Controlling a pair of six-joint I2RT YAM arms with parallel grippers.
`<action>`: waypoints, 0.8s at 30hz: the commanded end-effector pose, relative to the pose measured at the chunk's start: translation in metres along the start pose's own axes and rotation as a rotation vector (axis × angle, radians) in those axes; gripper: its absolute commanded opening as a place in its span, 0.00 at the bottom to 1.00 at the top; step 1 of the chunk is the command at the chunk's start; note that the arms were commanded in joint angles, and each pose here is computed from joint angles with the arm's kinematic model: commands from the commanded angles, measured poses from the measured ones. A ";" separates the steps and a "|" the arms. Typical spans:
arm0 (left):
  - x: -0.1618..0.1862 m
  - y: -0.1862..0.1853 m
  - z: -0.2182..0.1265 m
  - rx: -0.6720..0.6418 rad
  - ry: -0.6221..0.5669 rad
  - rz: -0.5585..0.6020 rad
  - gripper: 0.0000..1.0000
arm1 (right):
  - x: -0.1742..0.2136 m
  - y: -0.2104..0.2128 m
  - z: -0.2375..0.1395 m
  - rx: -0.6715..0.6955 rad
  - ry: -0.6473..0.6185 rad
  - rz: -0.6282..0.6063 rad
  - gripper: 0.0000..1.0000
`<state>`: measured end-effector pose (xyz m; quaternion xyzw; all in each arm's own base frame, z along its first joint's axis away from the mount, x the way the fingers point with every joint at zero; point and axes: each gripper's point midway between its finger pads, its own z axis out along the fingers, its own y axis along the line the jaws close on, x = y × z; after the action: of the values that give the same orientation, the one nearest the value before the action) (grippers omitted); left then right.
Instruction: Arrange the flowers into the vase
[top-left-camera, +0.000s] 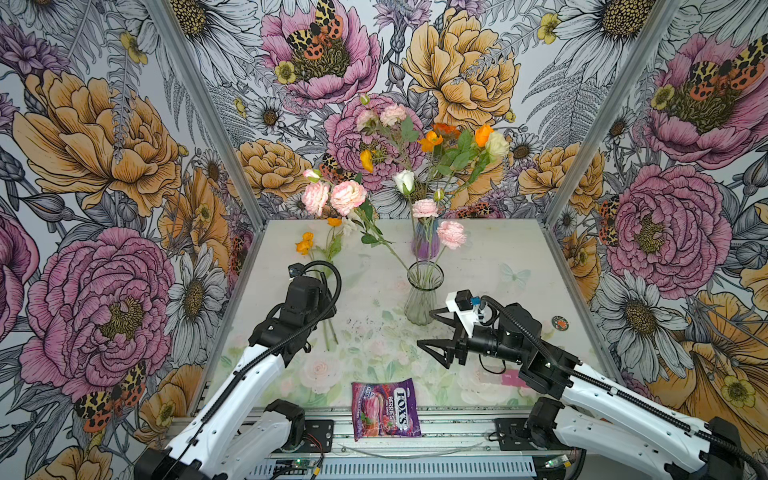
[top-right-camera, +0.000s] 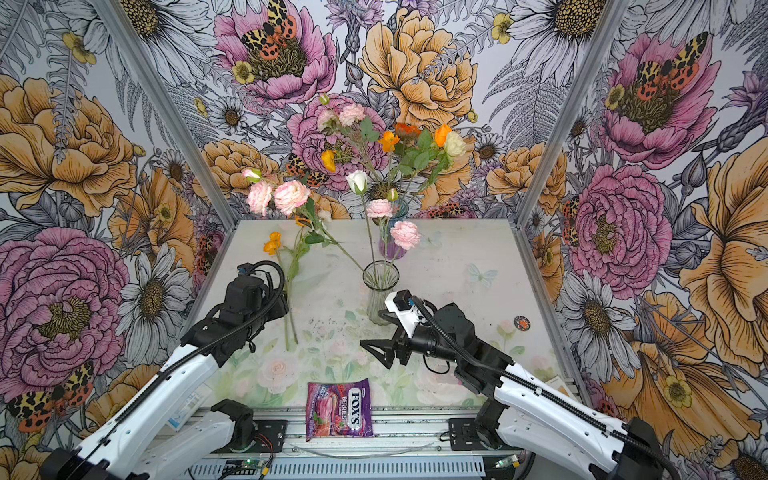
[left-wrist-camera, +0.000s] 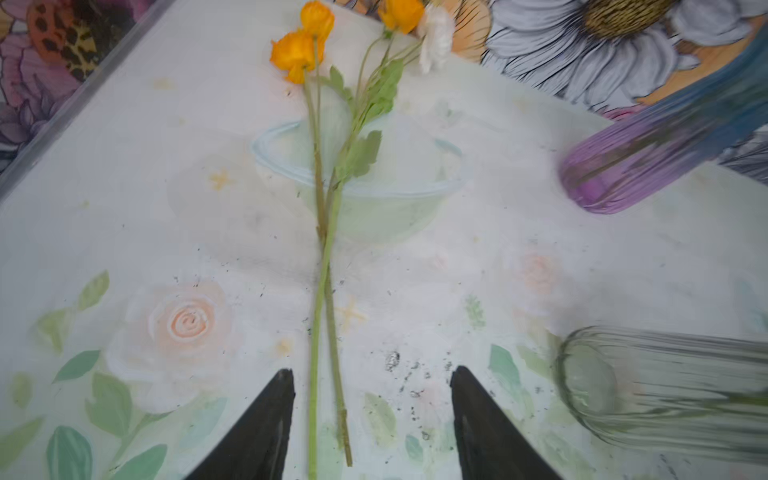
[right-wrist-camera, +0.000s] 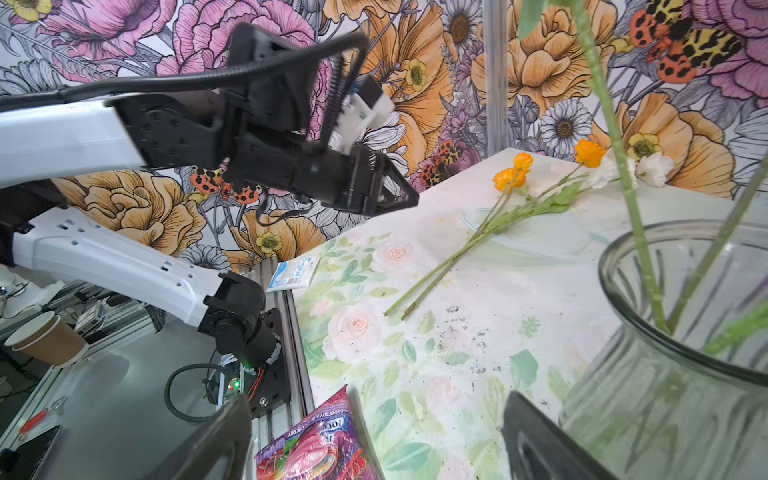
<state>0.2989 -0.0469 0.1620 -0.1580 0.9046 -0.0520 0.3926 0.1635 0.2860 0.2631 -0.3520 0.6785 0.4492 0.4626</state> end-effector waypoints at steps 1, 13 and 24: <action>0.010 -0.001 0.029 0.003 0.100 -0.016 0.58 | -0.015 0.011 0.008 -0.040 -0.060 -0.018 0.95; -0.009 0.001 0.126 -0.171 0.212 0.090 0.39 | 0.012 0.028 0.039 -0.089 -0.007 0.002 0.95; -0.018 0.010 0.166 -0.211 0.252 0.095 0.25 | 0.025 0.028 0.042 -0.095 0.037 -0.034 0.96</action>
<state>0.4162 -0.0352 0.0510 -0.1427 0.9585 0.0371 0.2439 0.1444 0.3312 0.2376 -0.3851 0.6699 0.4676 0.4293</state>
